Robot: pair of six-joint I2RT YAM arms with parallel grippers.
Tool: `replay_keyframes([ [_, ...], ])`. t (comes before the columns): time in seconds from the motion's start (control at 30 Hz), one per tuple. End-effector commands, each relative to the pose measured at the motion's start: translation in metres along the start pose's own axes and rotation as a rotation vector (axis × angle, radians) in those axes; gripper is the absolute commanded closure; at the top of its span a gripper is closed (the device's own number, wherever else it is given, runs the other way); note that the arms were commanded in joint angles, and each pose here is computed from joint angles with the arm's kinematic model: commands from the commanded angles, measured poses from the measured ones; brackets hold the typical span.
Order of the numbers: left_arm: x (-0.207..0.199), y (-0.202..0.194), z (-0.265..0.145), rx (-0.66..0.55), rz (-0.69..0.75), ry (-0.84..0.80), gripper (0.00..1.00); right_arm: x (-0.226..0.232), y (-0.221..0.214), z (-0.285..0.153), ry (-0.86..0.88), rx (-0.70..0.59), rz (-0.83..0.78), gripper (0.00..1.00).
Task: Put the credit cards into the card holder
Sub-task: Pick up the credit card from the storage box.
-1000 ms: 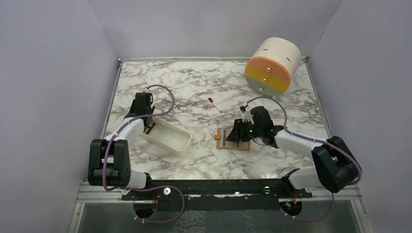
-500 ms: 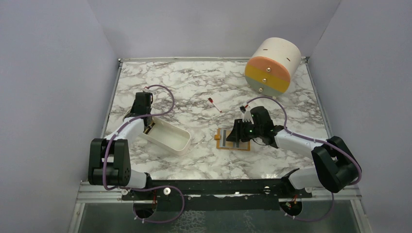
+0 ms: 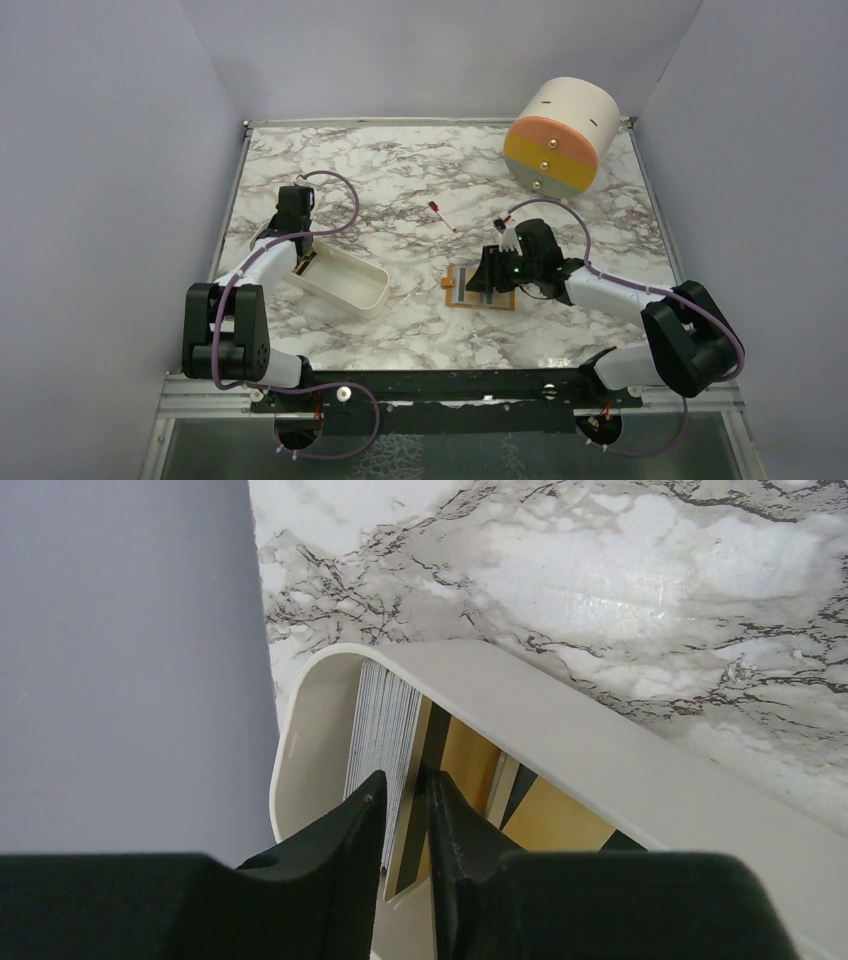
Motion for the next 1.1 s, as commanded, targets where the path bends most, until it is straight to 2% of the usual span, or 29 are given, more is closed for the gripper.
replay_keyframes([
  [0.0,0.009,0.006,-0.002,0.003,-0.003,0.018,0.81,0.003,0.006,-0.004,0.001,-0.022,-0.025,0.57],
  [0.13,0.005,0.004,-0.005,0.009,-0.019,-0.005,0.99,0.004,0.004,-0.005,0.008,-0.018,-0.026,0.57],
  [0.17,0.004,0.004,-0.005,0.004,-0.024,-0.015,1.0,0.004,0.003,-0.006,0.008,-0.017,-0.026,0.57],
  [0.5,-0.006,0.021,-0.036,-0.058,-0.172,-0.152,1.0,0.01,0.009,-0.02,-0.008,-0.039,-0.034,0.57],
  [0.7,0.003,0.033,-0.06,-0.107,-0.279,-0.162,1.0,-0.005,0.015,-0.03,-0.134,-0.065,-0.033,0.57],
  [0.77,0.006,0.042,-0.069,-0.136,-0.37,-0.166,1.0,-0.011,0.017,-0.031,-0.172,-0.07,-0.027,0.57],
  [0.87,0.008,0.06,-0.083,-0.168,-0.442,-0.219,1.0,-0.017,0.022,-0.033,-0.22,-0.063,-0.013,0.57],
  [1.07,0.003,0.085,-0.11,-0.231,-0.496,-0.352,1.0,-0.026,0.028,-0.036,-0.299,-0.064,0.03,0.57],
])
Point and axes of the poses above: each gripper's point midway between its finger pads, its own z axis out along the fingers, its own x axis along the line the jaws close on, y = z × x, the point moved 1 cm from there along -z, back along the fingers, and after that the axes turned 2 degrees about z, right-handed, at the moved point
